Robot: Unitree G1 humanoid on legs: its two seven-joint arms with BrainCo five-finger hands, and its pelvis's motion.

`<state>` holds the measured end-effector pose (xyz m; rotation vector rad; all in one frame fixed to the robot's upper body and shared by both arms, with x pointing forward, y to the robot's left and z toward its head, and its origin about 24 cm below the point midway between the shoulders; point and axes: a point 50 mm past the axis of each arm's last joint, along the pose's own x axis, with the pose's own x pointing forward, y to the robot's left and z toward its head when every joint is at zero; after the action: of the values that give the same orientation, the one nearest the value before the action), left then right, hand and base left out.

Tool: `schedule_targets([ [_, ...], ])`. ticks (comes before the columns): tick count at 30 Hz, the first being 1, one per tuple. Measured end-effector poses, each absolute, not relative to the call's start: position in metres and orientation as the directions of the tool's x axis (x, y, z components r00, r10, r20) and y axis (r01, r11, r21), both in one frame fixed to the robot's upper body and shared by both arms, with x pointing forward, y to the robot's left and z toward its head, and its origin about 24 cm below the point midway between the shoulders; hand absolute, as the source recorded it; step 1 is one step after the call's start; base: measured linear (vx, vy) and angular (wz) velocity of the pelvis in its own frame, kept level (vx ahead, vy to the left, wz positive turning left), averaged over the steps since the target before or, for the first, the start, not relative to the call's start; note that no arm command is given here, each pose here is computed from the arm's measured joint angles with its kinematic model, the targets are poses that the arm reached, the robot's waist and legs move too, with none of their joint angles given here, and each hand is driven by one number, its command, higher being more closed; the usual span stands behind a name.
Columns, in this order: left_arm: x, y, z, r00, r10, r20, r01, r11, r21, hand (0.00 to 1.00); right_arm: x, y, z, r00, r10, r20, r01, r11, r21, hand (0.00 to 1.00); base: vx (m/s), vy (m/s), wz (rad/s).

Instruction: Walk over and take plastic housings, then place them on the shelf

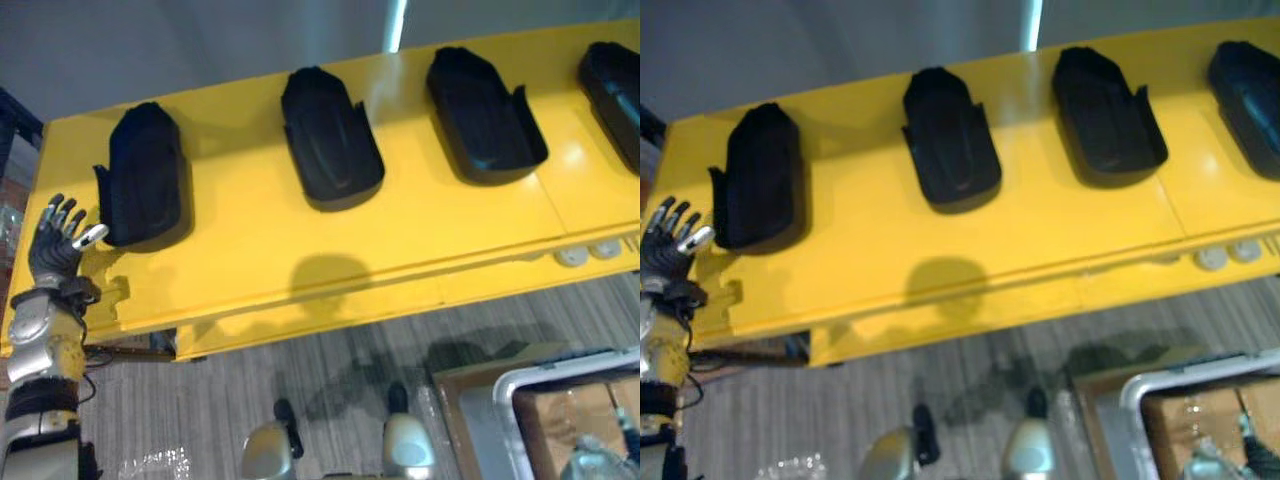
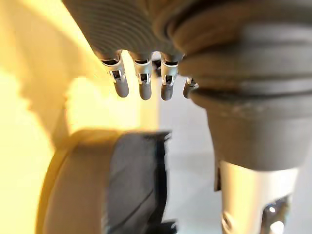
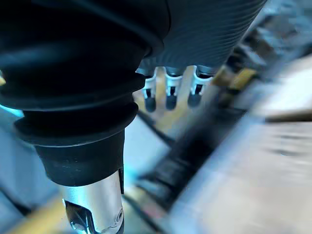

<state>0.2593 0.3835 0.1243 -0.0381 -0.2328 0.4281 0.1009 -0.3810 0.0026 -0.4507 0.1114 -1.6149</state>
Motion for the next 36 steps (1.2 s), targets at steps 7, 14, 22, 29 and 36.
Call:
schedule_targets([
  [7, 0.213, 0.372, 0.115, 0.727, 0.581, 0.366, -0.573, 0.807, -0.143, 0.00, 0.116, -0.377, 0.068, -0.064, -0.868, 0.492, 0.982, -0.143, -0.124, 0.00, 0.06, -0.002, 0.10],
  [14, 0.176, 0.331, 0.078, 0.697, 0.670, 0.257, -0.645, 0.742, -0.184, 0.00, 0.144, -0.315, 0.023, 0.414, -0.885, 0.213, 0.903, 0.369, -0.220, 0.00, -0.01, 0.012, 0.15],
  [22, 0.135, 0.303, 0.011, 0.588, 0.802, -0.101, -0.802, 0.563, -0.201, 0.00, 0.128, -0.276, -0.041, 0.496, -0.855, -0.151, 0.798, 0.517, -0.310, 0.00, -0.05, -0.008, 0.26],
  [29, 0.121, 0.267, -0.065, 0.556, 0.701, -0.447, -0.782, 0.623, 0.003, 0.00, 0.115, -0.253, -0.095, 0.458, -0.768, -0.448, 0.696, 0.623, -0.356, 0.00, -0.07, -0.011, 0.08],
  [36, 0.087, 0.246, -0.121, 0.399, 0.603, -0.690, -0.761, 0.638, 0.118, 0.00, 0.080, -0.242, -0.134, 0.350, -0.650, -0.674, 0.656, 0.684, -0.319, 0.00, -0.08, -0.007, 0.13],
])
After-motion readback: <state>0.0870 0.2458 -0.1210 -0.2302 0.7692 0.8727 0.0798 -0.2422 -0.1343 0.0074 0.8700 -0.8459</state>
